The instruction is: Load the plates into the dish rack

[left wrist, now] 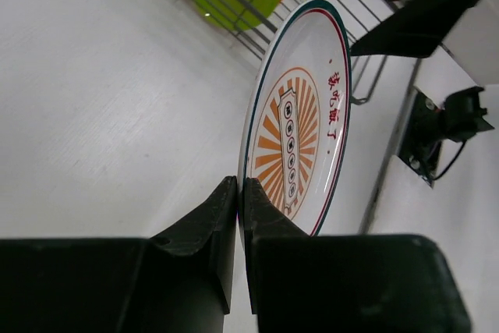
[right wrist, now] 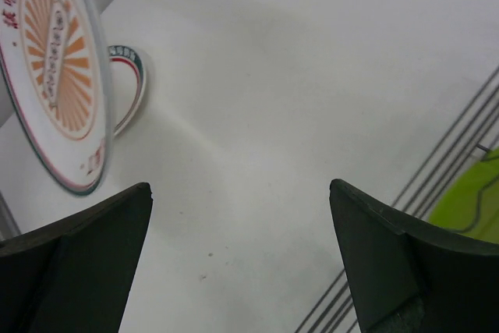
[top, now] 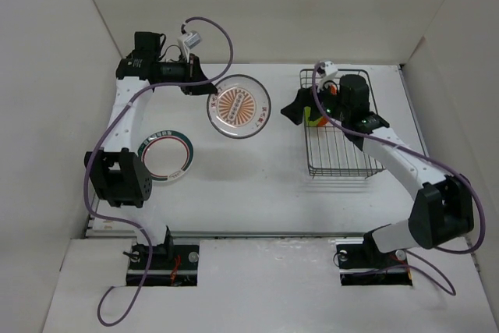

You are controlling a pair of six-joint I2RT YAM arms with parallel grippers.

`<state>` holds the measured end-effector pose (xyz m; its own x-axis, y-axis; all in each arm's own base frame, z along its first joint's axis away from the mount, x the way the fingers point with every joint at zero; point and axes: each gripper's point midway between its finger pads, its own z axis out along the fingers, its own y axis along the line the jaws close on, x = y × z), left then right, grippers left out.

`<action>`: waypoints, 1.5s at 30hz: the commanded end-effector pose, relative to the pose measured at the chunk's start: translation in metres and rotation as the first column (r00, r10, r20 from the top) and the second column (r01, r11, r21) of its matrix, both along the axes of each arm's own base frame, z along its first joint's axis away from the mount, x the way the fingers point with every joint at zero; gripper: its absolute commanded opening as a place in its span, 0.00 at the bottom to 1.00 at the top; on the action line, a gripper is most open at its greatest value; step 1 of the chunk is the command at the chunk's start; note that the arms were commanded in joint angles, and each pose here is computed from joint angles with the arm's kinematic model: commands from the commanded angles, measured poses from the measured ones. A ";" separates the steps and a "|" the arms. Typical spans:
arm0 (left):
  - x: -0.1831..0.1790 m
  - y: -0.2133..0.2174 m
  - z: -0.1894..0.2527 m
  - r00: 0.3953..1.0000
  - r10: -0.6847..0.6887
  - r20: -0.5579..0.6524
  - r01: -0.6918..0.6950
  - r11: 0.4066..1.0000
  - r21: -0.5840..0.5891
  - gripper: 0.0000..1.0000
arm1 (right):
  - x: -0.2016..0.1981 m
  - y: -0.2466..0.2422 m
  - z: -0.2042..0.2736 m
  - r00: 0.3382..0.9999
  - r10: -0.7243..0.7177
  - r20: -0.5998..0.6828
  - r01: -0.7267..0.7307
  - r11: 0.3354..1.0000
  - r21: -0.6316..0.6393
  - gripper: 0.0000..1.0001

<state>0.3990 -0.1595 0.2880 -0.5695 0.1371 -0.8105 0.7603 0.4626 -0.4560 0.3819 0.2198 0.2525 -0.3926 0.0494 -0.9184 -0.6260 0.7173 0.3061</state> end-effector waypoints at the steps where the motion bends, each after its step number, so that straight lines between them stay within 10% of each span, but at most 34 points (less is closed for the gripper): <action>1: -0.034 -0.010 0.004 0.994 -0.101 -0.047 0.098 0.993 -0.065 0.00 | -0.002 0.033 0.049 0.976 0.145 0.166 -0.155 0.987 0.050 1.00; 11: -0.043 -0.011 0.020 0.993 -0.118 -0.027 0.116 0.990 -0.078 0.00 | -0.013 0.085 0.052 0.945 0.284 0.165 -0.298 0.952 0.073 0.99; 21: -0.046 -0.015 0.014 0.991 -0.129 -0.047 0.125 0.989 -0.079 0.00 | 0.005 0.033 0.089 0.974 -0.028 0.224 -0.016 0.981 0.193 0.99; 36: -0.055 -0.020 0.029 0.982 -0.188 -0.020 0.184 0.974 -0.135 0.00 | -0.017 0.107 0.051 0.916 0.375 0.145 -0.396 0.903 0.166 0.95; 45: -0.051 -0.024 0.022 0.980 -0.199 -0.024 0.194 0.972 -0.134 0.00 | -0.038 0.130 0.055 0.873 0.464 0.154 -0.487 0.853 0.189 0.14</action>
